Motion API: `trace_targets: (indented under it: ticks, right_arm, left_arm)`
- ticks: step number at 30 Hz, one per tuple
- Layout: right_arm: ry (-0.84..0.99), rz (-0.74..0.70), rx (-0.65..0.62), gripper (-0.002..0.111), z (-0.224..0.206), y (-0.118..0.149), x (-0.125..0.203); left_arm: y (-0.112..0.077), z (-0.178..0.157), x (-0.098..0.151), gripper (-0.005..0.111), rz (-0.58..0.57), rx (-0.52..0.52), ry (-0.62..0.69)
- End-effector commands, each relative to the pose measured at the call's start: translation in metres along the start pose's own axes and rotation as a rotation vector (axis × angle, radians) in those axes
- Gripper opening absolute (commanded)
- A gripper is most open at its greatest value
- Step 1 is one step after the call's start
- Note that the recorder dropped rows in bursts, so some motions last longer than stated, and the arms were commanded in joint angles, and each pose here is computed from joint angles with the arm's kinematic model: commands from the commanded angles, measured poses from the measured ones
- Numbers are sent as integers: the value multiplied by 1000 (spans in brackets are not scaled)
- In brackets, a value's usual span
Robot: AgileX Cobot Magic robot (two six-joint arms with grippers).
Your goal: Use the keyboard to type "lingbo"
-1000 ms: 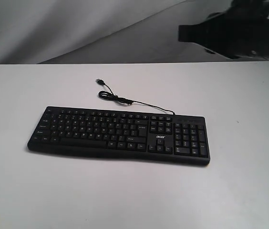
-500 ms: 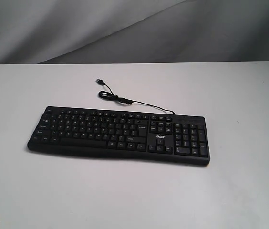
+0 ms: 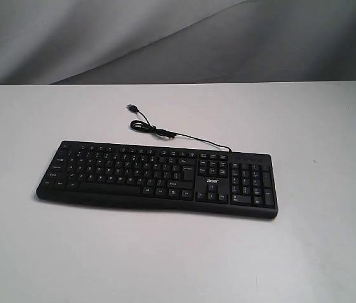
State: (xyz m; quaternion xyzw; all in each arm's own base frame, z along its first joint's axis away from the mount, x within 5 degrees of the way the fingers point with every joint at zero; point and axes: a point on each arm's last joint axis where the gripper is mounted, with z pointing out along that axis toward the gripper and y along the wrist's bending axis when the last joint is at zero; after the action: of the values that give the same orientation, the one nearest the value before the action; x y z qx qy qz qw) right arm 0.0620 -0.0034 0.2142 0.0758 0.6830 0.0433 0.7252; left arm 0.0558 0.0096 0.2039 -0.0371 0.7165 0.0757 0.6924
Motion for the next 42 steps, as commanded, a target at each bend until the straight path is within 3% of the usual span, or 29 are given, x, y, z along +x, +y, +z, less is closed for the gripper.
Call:
trace_targets:
  ticks: [1,5,11,19,42]
  right_arm:
    - [82,-125,-7,0,-3,0,10]
    - [171,-228,-5,0,-4,-2,18]
    - [208,-145,5,0,-5,-2,21]
    - [321,-141,17,0,-7,-4,31]
    - [307,-136,64,0,-9,-6,30]
  left_arm:
    - [-1,0,1,1,-2,7,-9]
    - [-1,0,1,1,-2,7,-9]
    - [-1,0,1,1,-2,7,-9]
    - [-1,0,1,1,-2,7,-9]
    - [-1,0,1,1,-2,7,-9]
